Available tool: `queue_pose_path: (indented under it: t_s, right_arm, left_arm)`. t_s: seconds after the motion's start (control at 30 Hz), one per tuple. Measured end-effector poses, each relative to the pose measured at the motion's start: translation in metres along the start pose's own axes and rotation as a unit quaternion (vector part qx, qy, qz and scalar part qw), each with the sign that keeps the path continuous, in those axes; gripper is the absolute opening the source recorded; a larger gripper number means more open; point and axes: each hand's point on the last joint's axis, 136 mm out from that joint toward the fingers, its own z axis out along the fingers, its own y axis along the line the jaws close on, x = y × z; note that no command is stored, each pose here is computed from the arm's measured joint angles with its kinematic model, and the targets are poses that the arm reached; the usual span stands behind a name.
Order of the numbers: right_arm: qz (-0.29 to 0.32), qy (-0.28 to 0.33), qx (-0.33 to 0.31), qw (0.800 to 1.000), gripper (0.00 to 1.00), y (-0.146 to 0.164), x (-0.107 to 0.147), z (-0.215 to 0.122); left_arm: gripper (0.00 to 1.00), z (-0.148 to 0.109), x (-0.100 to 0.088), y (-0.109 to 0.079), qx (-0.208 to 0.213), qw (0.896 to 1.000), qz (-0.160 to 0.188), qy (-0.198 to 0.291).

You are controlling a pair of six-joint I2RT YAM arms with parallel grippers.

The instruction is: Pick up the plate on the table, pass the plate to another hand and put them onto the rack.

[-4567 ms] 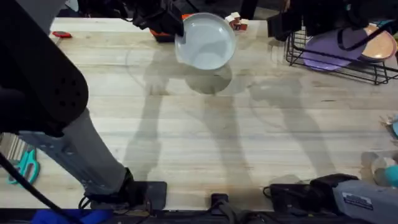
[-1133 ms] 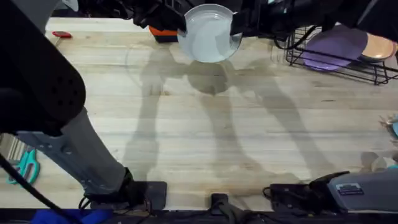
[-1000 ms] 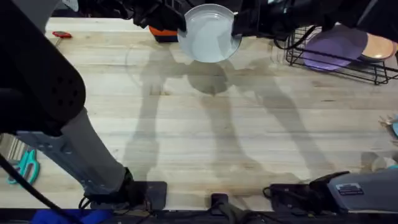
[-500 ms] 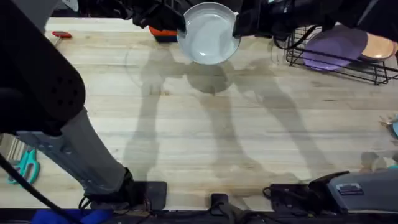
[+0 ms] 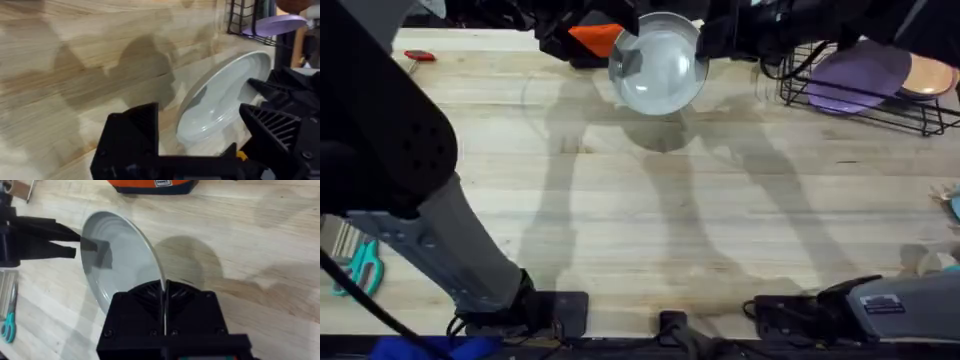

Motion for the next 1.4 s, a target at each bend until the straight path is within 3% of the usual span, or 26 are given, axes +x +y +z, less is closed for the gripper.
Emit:
queue_pose_path:
  t_s: [0.37, 0.73, 0.9, 1.4]
  right_arm:
    - [-0.041, -0.002, 0.014, 0.999, 0.029, -0.005, -0.001, 0.0]
    - [-0.083, 0.046, 0.04, 0.995, 0.028, -0.03, 0.019, -0.008]
    - [-0.13, 0.039, 0.053, 0.989, 0.028, -0.045, 0.01, -0.019]
    - [-0.226, -0.097, 0.168, 0.955, 0.028, -0.099, -0.045, -0.162]
  left_arm:
    - [0.995, -0.013, -0.005, 0.03, -0.079, 0.997, 0.001, -0.019]
    - [0.995, -0.105, 0.0, 0.021, -0.166, 0.979, 0.018, -0.114]
    - [0.995, -0.129, 0.007, 0.017, -0.18, 0.974, 0.016, -0.136]
    - [0.995, -0.131, 0.013, 0.019, -0.185, 0.974, 0.007, -0.13]
